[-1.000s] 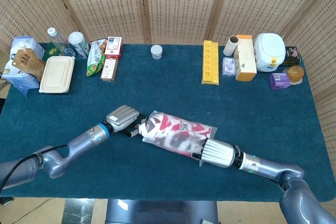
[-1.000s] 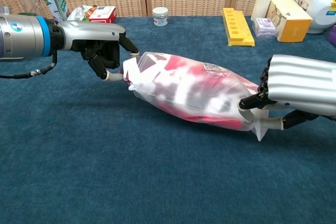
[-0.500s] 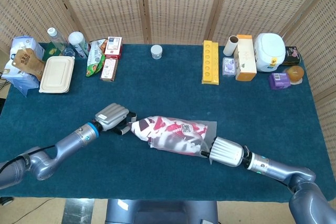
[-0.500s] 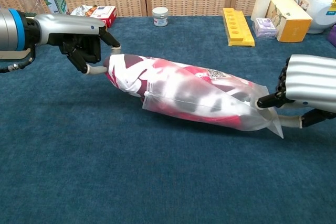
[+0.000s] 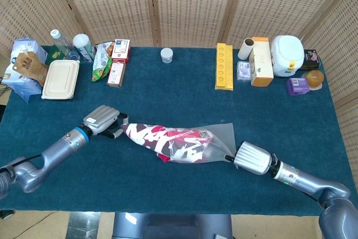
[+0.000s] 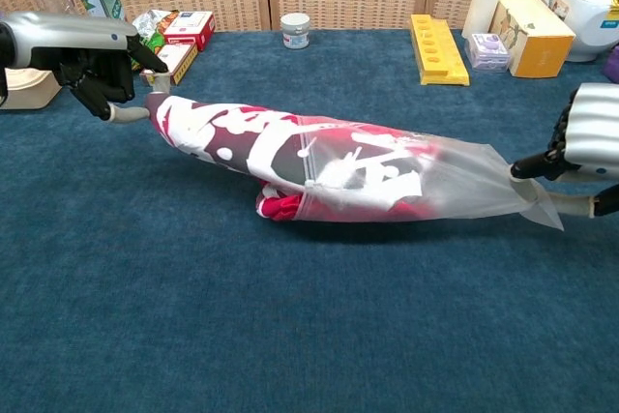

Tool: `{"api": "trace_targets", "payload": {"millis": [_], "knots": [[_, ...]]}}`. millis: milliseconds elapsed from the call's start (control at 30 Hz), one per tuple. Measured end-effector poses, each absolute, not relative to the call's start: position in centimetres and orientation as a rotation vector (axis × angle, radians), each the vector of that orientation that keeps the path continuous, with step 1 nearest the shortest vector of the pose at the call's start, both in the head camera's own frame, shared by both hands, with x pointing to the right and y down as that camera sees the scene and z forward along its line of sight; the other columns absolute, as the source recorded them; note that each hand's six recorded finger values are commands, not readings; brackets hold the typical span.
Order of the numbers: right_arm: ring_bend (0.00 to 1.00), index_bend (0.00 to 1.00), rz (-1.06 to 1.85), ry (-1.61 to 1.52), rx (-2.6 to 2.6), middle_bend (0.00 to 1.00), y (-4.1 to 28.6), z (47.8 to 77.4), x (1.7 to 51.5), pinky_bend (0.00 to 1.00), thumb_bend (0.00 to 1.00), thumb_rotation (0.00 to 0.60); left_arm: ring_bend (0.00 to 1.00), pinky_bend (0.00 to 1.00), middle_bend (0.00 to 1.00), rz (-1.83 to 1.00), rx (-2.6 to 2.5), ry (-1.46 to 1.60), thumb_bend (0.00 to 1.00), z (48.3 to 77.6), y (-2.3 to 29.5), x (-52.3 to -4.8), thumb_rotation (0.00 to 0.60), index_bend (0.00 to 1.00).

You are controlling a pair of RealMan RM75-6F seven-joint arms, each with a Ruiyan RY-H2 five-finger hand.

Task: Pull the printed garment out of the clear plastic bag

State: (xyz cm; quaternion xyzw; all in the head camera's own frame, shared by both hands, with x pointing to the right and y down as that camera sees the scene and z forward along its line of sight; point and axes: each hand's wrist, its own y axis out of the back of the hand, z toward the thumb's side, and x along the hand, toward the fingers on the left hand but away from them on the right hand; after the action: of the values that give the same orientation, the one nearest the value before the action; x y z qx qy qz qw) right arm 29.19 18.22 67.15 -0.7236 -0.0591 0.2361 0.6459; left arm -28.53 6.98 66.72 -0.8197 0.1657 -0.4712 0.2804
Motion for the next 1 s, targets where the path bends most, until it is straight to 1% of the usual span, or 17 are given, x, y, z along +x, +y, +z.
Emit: {"api": "trace_targets", "payload": {"millis": [133,567,667,700,733,767,800,833,867,900,933,967,1000], "knots": [[1.00,0.89,0.592,-0.146,-1.633,0.99,18.1,67.0,30.7,1.00,0.74,0.600,1.00,0.95,1.00,-1.295,-2.165,0.479,0.52,66.4,6.3,-30.4,0.600,0.72],[1.00,0.89,0.702,-0.200,-1.610,0.99,18.1,66.6,33.8,1.00,0.74,0.600,1.00,0.95,1.00,-1.348,-2.108,0.582,0.51,65.4,5.1,-34.3,0.600,0.72],[1.00,0.86,0.718,-0.210,-1.615,0.99,18.4,66.7,34.1,1.00,0.71,0.600,1.00,0.94,1.00,-1.362,-2.100,0.608,0.46,65.2,5.0,-35.3,0.600,0.72],[1.00,0.82,0.720,-0.214,-1.615,0.97,18.4,66.7,34.2,1.00,0.67,0.600,0.99,0.91,1.00,-1.363,-2.102,0.612,0.40,65.2,5.1,-35.4,0.600,0.71],[1.00,0.76,0.722,-0.218,-1.614,0.93,18.4,66.8,34.2,1.00,0.63,0.600,0.95,0.88,0.99,-1.364,-2.106,0.615,0.34,65.2,5.1,-35.4,0.600,0.65],[1.00,0.71,0.726,-0.222,-1.613,0.90,18.5,66.8,34.2,1.00,0.59,0.600,0.90,0.85,0.97,-1.363,-2.111,0.618,0.30,65.2,5.2,-35.4,0.600,0.59],[1.00,0.63,0.730,-0.227,-1.609,0.86,18.5,66.8,34.2,1.00,0.54,0.600,0.79,0.80,0.90,-1.361,-2.120,0.623,0.24,65.2,5.4,-35.4,0.600,0.48],[0.99,0.55,0.735,-0.235,-1.602,0.81,18.4,66.9,34.2,1.00,0.47,0.600,0.66,0.73,0.79,-1.360,-2.124,0.624,0.20,65.2,5.5,-35.5,0.600,0.36],[0.98,0.50,0.738,-0.242,-1.597,0.77,18.4,66.9,34.2,0.99,0.43,0.600,0.56,0.68,0.69,-1.358,-2.129,0.625,0.19,65.1,5.6,-35.5,0.600,0.28],[0.93,0.43,0.740,-0.253,-1.594,0.72,18.3,66.8,34.2,0.95,0.35,0.600,0.43,0.58,0.56,-1.355,-2.134,0.628,0.16,65.0,5.8,-35.6,0.600,0.18],[0.87,0.36,0.743,-0.268,-1.587,0.64,18.2,66.7,34.2,0.90,0.28,0.596,0.30,0.47,0.44,-1.353,-2.137,0.632,0.14,64.9,5.8,-35.6,0.600,0.09],[0.82,0.33,0.745,-0.280,-1.582,0.60,18.1,66.7,34.2,0.86,0.23,0.583,0.22,0.40,0.37,-1.351,-2.140,0.636,0.13,64.7,5.9,-35.6,0.600,0.05],[0.75,0.28,0.746,-0.290,-1.580,0.54,18.0,66.6,34.2,0.81,0.17,0.554,0.13,0.32,0.28,-1.349,-2.145,0.640,0.12,64.5,6.0,-35.7,0.600,0.01]]}}
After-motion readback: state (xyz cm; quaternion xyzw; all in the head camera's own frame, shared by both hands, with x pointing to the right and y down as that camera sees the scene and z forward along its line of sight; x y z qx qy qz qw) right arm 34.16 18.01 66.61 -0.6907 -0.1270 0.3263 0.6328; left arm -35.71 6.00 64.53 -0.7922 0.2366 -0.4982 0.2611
